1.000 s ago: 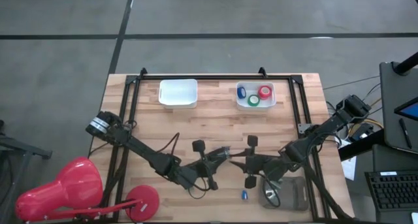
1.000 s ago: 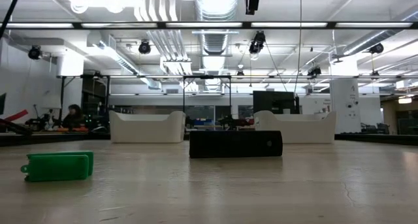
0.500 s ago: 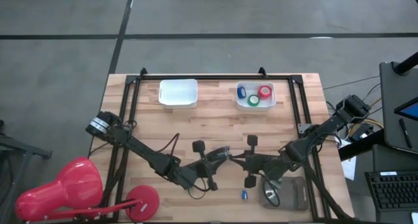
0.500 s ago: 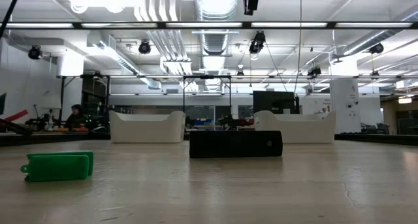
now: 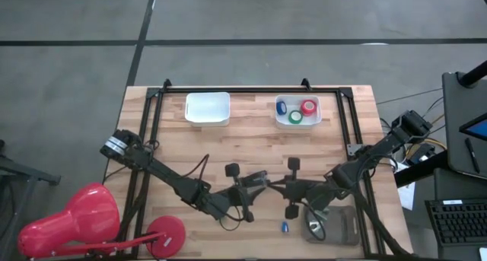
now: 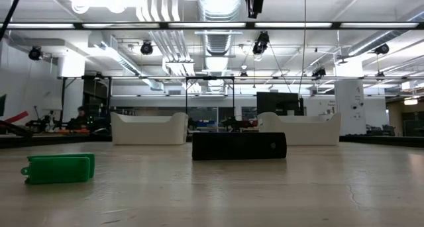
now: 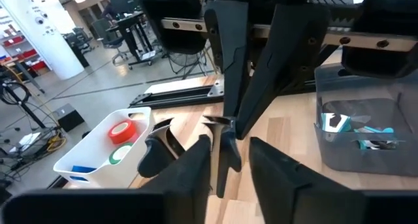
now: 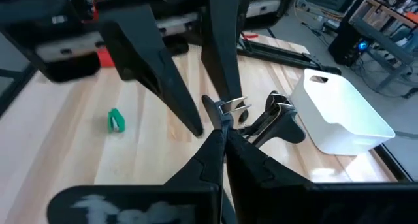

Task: Pick and place Stapler, Stapler remover, tape
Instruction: Put the black staple remover into the gray bin

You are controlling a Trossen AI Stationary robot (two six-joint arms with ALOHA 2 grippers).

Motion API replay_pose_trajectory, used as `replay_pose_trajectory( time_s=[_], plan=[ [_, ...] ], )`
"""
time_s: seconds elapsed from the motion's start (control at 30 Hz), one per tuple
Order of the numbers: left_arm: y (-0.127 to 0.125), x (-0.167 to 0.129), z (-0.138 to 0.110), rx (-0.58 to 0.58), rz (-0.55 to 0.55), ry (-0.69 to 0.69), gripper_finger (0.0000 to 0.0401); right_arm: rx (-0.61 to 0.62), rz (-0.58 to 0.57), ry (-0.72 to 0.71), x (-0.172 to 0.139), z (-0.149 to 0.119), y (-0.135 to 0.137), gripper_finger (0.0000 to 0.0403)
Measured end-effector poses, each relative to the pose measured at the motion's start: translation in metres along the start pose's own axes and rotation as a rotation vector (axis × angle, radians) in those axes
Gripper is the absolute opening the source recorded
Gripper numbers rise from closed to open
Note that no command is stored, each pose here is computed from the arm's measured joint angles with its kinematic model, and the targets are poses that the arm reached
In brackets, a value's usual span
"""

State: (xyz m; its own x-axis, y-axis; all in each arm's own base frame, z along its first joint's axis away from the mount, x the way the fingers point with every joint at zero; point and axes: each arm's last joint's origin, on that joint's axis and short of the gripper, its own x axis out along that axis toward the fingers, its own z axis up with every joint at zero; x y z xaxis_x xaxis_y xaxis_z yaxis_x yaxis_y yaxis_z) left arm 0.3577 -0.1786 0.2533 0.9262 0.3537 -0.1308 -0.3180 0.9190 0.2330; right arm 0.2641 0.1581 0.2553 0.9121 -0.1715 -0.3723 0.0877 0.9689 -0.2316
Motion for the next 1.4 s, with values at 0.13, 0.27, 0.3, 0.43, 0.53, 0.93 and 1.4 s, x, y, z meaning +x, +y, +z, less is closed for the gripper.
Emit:
replay_pose_trajectory(
  time_s=[0.13,0.27,0.3,0.43,0.53,0.93,1.4],
  plan=[
    [-0.001,-0.001,0.0,0.017,-0.001,-0.001,0.014,0.011,-0.006,0.043,-0.005,-0.003,-0.005,0.0008],
    [-0.001,-0.001,0.0,0.02,-0.001,-0.002,0.0164,0.05,0.02,0.096,-0.013,-0.005,-0.01,0.0008],
    [0.0,-0.001,0.001,0.023,-0.001,-0.003,0.0167,0.061,0.045,0.117,-0.016,-0.006,-0.012,0.0008],
    [0.0,-0.001,0.0,0.023,0.0,-0.003,0.0172,0.127,0.192,0.232,-0.028,-0.01,-0.016,0.0008],
    [0.0,-0.001,0.0,0.025,0.001,-0.003,0.0172,0.136,0.331,0.317,-0.04,-0.014,-0.016,0.0008],
    [0.0,-0.001,0.001,0.014,0.001,-0.003,0.017,0.296,0.619,0.637,-0.092,-0.016,-0.004,0.0008],
    [-0.001,0.005,0.0,-0.099,-0.222,-0.001,0.017,0.396,0.511,0.909,-0.091,-0.053,0.028,0.0008]
  ],
)
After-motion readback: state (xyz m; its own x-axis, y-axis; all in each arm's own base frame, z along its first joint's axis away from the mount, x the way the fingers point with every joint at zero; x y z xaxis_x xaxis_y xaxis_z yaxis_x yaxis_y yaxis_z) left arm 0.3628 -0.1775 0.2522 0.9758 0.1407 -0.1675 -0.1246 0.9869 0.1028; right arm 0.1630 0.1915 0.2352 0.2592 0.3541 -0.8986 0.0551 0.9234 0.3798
